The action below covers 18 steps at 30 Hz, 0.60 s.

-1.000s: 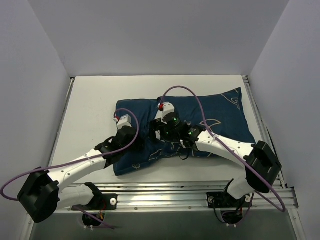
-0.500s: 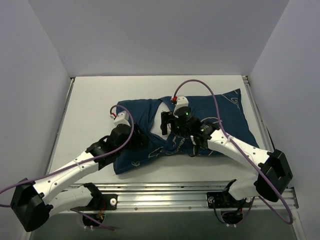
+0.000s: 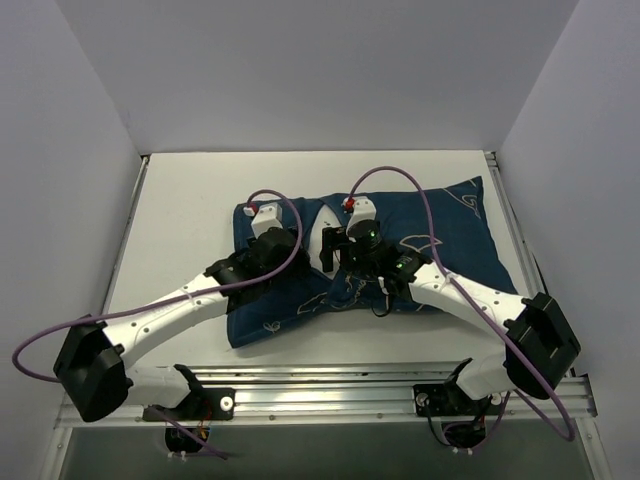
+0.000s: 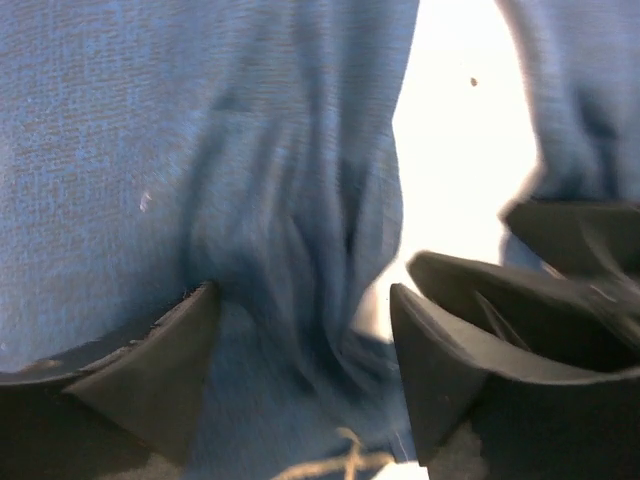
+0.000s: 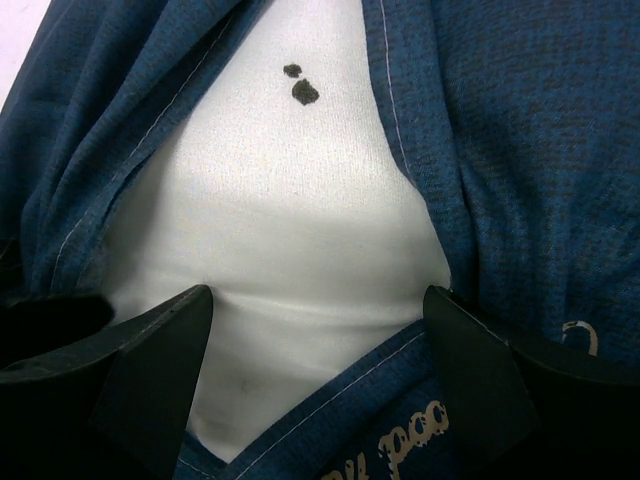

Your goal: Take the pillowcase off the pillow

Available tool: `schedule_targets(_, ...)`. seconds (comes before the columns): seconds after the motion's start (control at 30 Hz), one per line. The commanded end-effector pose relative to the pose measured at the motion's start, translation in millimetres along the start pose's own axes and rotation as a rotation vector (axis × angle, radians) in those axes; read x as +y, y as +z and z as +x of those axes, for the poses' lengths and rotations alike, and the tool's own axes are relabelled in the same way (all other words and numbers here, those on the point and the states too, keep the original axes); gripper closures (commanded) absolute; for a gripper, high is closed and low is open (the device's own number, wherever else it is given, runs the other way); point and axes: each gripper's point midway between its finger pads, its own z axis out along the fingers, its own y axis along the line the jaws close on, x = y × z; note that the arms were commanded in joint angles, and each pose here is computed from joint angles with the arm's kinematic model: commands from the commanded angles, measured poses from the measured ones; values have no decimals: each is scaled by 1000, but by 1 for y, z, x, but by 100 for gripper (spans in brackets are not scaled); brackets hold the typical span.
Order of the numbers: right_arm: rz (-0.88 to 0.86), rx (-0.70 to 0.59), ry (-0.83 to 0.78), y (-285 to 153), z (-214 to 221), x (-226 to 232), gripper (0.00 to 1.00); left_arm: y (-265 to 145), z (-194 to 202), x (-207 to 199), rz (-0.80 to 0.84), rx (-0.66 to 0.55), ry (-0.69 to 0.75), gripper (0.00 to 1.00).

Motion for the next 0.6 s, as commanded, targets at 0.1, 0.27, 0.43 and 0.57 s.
schedule_targets(0.1, 49, 76, 29, 10, 33, -15, 18, 25, -6, 13, -137, -64, 7, 43)
schedule_targets(0.27, 104, 81, 31, 13, 41, -32, 18, 16, 3, 45, -249, -61, -21, 85)
schedule_targets(0.43, 154, 116, 56, 15, 55, -56, 18, -18, 12, 77, -249, -66, -61, 98)
schedule_targets(0.57, 127, 125, 42, 13, 56, -53, 18, -20, 44, 93, -221, 12, -84, 98)
